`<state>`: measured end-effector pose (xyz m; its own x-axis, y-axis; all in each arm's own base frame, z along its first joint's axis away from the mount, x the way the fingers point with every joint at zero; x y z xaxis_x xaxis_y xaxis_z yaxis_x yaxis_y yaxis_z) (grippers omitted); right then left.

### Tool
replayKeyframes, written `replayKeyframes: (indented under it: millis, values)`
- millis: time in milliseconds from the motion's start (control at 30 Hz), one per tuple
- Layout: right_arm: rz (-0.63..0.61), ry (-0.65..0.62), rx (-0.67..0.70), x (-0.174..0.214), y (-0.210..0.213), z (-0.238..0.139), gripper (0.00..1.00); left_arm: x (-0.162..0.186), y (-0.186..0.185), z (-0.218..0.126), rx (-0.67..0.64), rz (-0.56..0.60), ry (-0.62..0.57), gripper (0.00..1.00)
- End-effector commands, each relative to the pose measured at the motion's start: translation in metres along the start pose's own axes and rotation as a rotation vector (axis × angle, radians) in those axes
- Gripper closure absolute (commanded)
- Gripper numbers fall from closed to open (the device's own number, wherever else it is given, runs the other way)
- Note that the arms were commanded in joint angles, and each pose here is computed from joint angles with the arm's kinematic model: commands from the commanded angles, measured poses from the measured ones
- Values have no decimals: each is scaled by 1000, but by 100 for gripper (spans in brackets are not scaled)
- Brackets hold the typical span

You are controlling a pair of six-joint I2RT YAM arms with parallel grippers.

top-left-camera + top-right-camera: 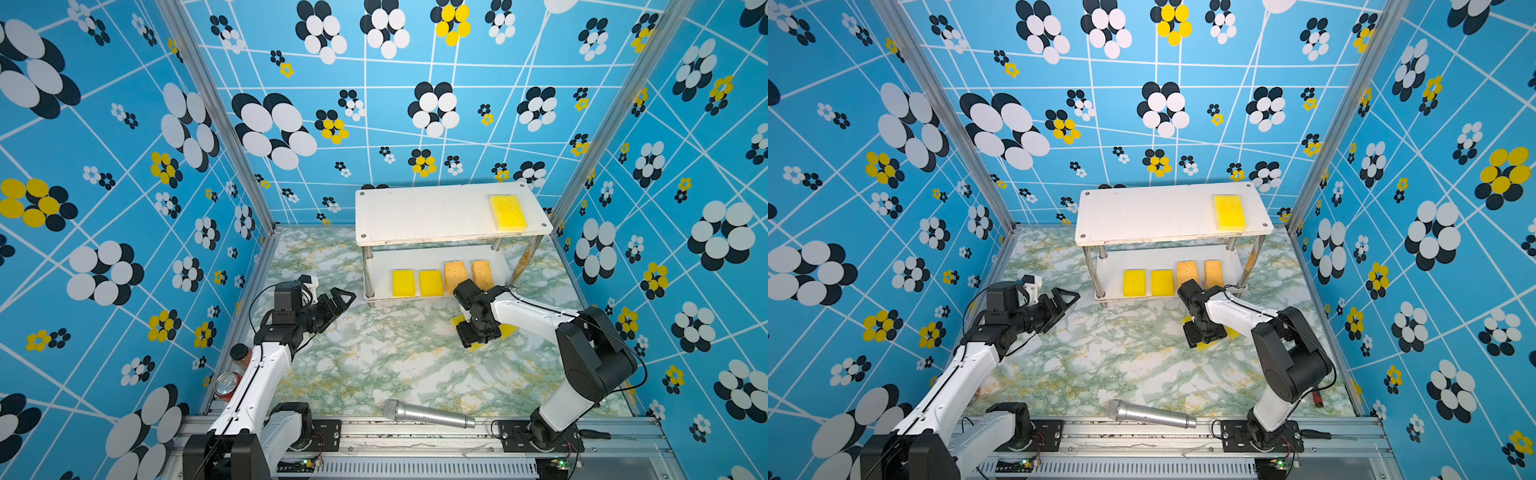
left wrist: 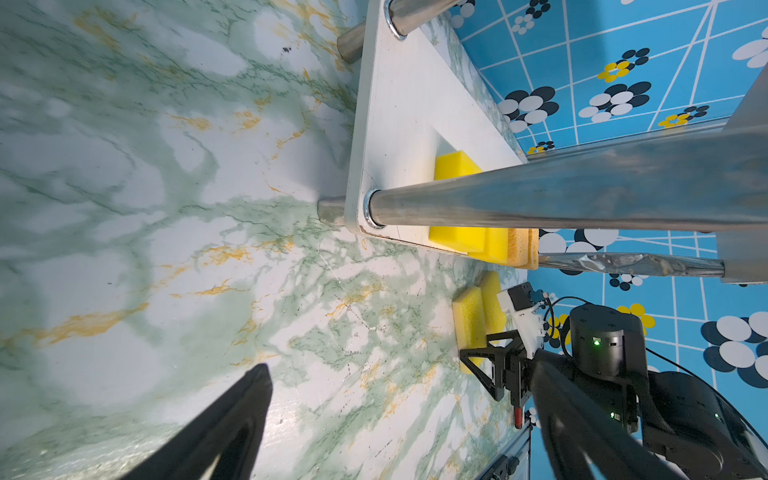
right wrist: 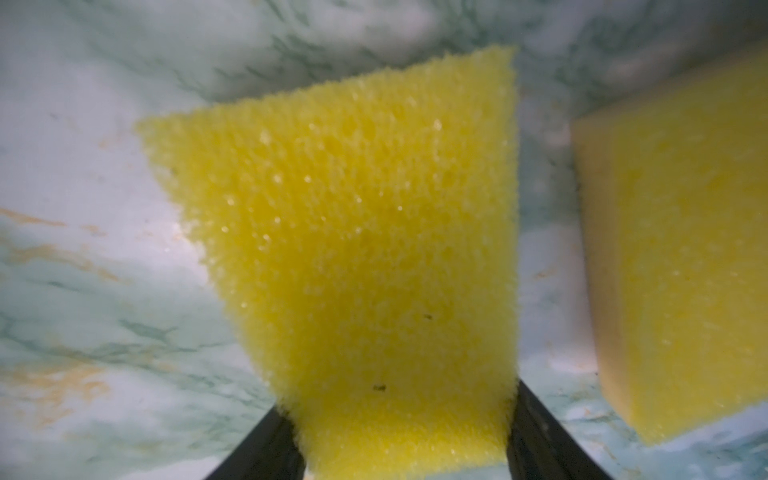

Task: Place and organize the cleaning sponges onto the shelf
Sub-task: 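Lower the open right gripper around the yellow sponge nearer the robot, then close the right gripper on the yellow sponge's end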

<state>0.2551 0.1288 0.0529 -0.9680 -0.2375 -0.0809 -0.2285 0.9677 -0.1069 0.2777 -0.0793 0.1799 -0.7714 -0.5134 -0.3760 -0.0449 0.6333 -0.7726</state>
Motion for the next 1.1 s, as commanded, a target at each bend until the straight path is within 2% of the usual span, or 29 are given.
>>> replayKeyframes:
  millis: [0, 667, 1067]
  values:
    - [7, 5, 12, 7, -2, -4, 33, 0, 0, -3, 9, 19, -6, 1]
    - [54, 15, -29, 28, -1, -18, 41, -1, 1, -3, 6, 17, -5, 1]
    - [43, 4, -64, 42, 7, -52, 42, -1, 2, -3, 4, 17, -4, 1]
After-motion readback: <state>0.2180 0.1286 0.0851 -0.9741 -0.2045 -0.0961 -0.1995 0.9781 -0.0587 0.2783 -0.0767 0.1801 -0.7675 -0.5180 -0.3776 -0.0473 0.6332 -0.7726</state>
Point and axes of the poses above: each gripper's point midway between its finger pads, its own z axis out along the fingers, its own y axis along the line the jaws close on, x = y × z, the point moved 3 cm from there along -z, back along the fingers, and after that the axes turned 4 degrees about z, right-handed, at the moved point
